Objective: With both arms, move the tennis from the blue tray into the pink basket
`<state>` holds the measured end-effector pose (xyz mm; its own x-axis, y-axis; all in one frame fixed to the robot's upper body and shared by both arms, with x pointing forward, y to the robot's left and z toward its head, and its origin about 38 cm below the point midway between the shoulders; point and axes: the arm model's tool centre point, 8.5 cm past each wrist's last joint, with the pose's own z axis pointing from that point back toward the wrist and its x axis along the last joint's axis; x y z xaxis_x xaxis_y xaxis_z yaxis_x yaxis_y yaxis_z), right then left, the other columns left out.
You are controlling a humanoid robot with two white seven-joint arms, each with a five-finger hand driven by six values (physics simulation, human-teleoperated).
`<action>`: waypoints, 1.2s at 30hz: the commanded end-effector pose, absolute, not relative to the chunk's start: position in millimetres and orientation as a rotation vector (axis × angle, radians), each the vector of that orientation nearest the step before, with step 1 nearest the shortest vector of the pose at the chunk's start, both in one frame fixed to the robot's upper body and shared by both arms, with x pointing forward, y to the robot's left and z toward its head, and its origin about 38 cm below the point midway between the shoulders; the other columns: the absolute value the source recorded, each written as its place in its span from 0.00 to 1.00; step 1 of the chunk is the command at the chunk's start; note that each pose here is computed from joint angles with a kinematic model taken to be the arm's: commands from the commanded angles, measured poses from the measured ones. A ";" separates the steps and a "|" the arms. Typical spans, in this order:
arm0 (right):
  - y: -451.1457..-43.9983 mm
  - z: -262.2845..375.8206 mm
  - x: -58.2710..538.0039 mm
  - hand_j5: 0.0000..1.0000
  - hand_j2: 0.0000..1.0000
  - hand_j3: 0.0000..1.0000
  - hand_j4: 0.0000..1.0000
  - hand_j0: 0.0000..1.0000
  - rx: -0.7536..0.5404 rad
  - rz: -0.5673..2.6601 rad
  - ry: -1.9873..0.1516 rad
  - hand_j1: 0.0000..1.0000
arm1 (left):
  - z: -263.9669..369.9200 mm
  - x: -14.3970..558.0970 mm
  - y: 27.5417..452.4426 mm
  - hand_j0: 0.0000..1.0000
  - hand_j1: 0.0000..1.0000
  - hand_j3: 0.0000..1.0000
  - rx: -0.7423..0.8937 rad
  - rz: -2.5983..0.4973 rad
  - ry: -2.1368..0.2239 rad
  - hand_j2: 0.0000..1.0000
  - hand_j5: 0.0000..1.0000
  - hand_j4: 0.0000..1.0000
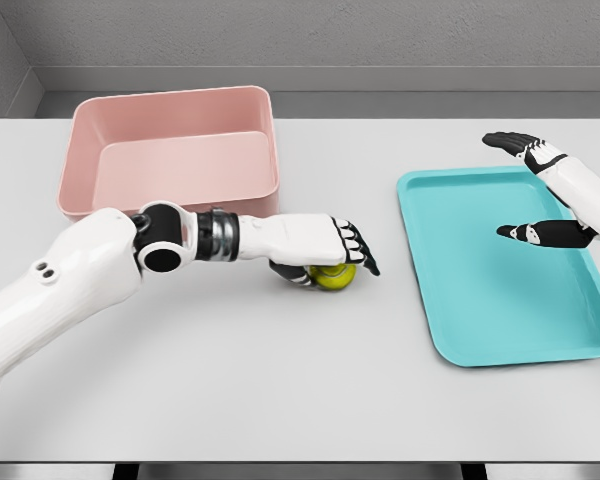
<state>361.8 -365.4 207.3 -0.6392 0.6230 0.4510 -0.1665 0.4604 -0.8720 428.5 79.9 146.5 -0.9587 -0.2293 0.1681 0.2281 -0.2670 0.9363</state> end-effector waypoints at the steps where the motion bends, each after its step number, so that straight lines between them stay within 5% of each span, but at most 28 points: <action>1: -365.8 208.0 361.8 1.00 1.00 1.00 1.00 1.00 -0.378 1.252 -1.920 1.00 | 144.0 430.6 81.4 0.81 0.81 0.81 0.000 -2.282 -1.687 0.81 0.81 0.81; 10: -365.8 208.0 361.8 1.00 1.00 1.00 1.00 1.00 -0.378 1.252 -1.920 1.00 | 134.9 429.0 85.4 0.55 0.55 0.55 -0.022 -2.319 -1.608 0.55 0.55 0.55; 36: -366.1 207.6 361.9 1.00 1.00 1.00 1.00 1.00 -0.378 1.251 -1.919 1.00 | 194.3 441.1 103.3 0.56 0.56 0.56 0.101 -2.344 -1.700 0.56 0.56 0.56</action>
<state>361.9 -365.7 206.9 -0.6381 0.6235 0.4518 -0.1670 0.4607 -0.8717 440.6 101.3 193.1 -0.9699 -0.2300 0.0804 0.1495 -0.3016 0.9416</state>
